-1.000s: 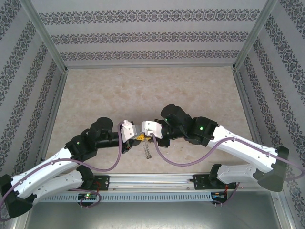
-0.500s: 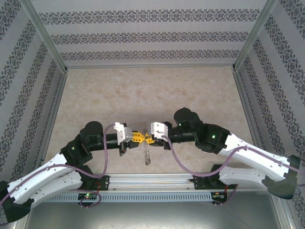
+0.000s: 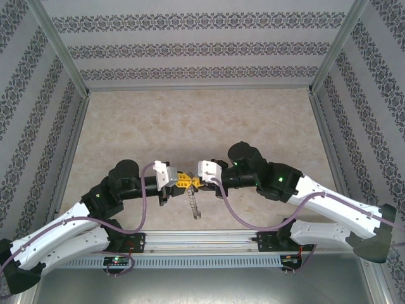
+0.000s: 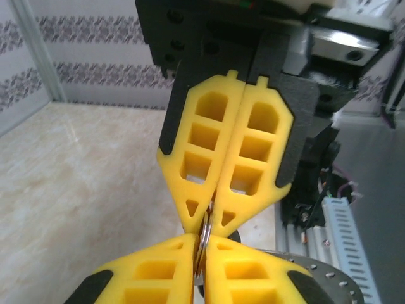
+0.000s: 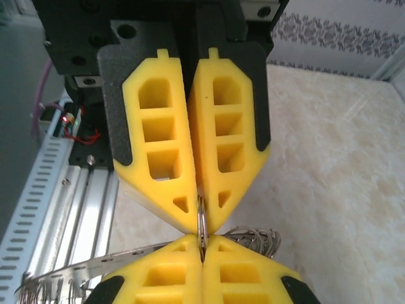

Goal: Put the keys on the keyring

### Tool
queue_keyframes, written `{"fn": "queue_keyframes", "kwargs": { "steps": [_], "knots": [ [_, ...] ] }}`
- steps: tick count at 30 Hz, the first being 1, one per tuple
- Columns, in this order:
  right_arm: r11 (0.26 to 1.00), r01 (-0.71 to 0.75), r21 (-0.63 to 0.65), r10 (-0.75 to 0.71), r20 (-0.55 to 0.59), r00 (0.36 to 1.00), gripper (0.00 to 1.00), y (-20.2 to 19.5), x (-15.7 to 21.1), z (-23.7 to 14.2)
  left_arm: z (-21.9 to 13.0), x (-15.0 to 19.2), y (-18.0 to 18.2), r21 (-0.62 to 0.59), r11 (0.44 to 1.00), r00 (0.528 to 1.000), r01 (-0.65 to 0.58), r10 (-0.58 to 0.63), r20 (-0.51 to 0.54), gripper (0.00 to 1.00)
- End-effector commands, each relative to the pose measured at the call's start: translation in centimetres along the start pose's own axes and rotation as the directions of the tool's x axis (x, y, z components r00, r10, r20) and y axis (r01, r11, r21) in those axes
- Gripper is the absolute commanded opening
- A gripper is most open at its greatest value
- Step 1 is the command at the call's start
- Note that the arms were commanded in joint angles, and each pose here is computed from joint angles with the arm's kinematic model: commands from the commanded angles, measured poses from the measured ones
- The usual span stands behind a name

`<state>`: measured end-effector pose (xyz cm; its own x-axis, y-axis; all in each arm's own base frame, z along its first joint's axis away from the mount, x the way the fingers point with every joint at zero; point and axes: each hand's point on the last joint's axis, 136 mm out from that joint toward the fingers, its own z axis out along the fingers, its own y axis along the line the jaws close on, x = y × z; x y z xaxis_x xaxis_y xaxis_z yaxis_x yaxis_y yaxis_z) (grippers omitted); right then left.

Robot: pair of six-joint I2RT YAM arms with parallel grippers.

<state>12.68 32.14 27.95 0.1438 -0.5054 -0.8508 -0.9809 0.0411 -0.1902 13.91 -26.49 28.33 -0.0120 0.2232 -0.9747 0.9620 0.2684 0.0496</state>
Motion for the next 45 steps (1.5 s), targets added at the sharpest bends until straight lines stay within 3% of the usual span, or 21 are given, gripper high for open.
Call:
{"fn": "queue_keyframes", "kwargs": {
  "steps": [1,4,7,10,15,18,23,30,43,45],
  "knots": [
    [0.998,0.064,0.027,-0.062,-0.076,0.995,0.0,-0.8,0.0,0.7,0.0,-0.3,0.0,0.001,0.999,0.998,-0.052,0.052,-0.042,0.14],
    [0.996,0.086,0.008,-0.085,-0.11,0.99,0.0,-0.8,-0.1,1.4,0.4,0.0,0.2,-0.001,0.999,0.998,-0.049,0.049,-0.05,0.14],
    [0.996,0.094,-0.002,-0.093,-0.11,0.99,0.0,-0.7,-0.3,1.6,0.5,0.1,0.2,0.004,0.999,0.998,-0.046,0.046,-0.051,0.0],
    [0.996,0.089,-0.003,-0.089,-0.09,0.992,0.0,-0.5,-0.5,1.3,0.2,-0.7,-0.3,0.02,0.999,0.999,-0.045,0.045,-0.002,0.0],
    [0.999,0.051,-0.007,-0.051,-0.014,0.999,0.19,0.5,-0.4,0.7,-1.3,-3.3,-1.1,0.022,0.998,0.986,-0.063,0.059,0.157,0.0],
    [1.0,0.025,-0.014,-0.025,0.035,0.999,0.23,0.9,-0.5,0.3,-1.6,-4.2,-1.7,0.054,0.997,0.979,-0.059,0.047,0.198,0.0],
    [1.0,0.01,-0.004,-0.01,0.087,0.996,0.19,1.1,-0.8,-0.4,-1.9,-5.1,-2.1,0.072,0.996,0.968,-0.059,0.039,0.249,0.0],
    [1.0,0.008,-0.01,-0.007,0.132,0.991,0.0,1.1,-1.4,-0.8,-2.1,-5.4,-2.4,0.091,0.994,0.96,-0.052,0.025,0.278,0.0],
    [0.999,0.03,0.015,-0.031,0.093,0.995,0.0,1.0,0.1,0.4,-2.2,-6.2,-1.9,0.069,0.997,0.947,-0.046,0.021,0.32,0.0],
    [0.999,0.031,0.025,-0.034,0.098,0.995,0.11,0.9,0.0,0.1,-2.1,-6.0,-1.9,0.067,0.997,0.948,-0.044,0.021,0.318,0.0]
  ]
}}
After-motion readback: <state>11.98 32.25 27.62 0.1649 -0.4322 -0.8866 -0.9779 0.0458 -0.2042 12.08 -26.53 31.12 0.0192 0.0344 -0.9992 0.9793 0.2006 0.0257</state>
